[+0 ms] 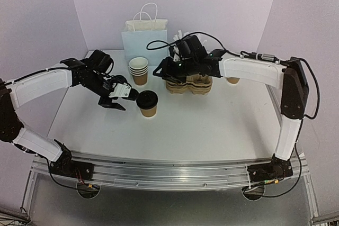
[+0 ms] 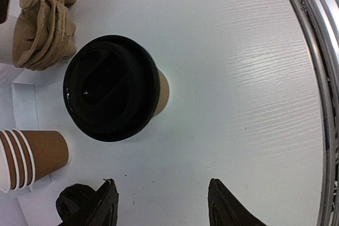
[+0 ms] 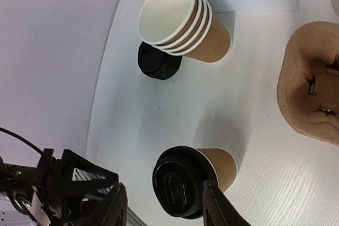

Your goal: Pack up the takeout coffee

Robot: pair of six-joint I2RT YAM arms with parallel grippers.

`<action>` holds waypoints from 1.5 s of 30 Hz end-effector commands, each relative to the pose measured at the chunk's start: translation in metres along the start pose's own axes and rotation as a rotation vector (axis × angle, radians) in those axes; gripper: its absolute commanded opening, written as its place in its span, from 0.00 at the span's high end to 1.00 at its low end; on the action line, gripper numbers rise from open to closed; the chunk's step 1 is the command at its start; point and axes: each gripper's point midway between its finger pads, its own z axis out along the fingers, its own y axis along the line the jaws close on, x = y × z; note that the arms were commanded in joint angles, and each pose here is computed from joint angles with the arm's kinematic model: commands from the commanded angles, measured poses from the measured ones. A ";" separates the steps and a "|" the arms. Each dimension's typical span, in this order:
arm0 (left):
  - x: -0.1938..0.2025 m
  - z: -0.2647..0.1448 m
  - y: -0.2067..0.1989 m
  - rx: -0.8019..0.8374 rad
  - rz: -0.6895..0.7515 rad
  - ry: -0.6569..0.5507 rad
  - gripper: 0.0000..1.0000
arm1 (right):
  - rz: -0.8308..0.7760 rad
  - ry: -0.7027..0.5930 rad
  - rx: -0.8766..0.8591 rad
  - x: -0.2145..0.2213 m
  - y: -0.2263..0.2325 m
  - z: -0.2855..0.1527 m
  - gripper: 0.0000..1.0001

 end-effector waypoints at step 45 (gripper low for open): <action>-0.018 0.058 0.037 0.019 -0.303 -0.236 0.31 | -0.078 0.169 0.081 0.058 -0.016 0.047 0.59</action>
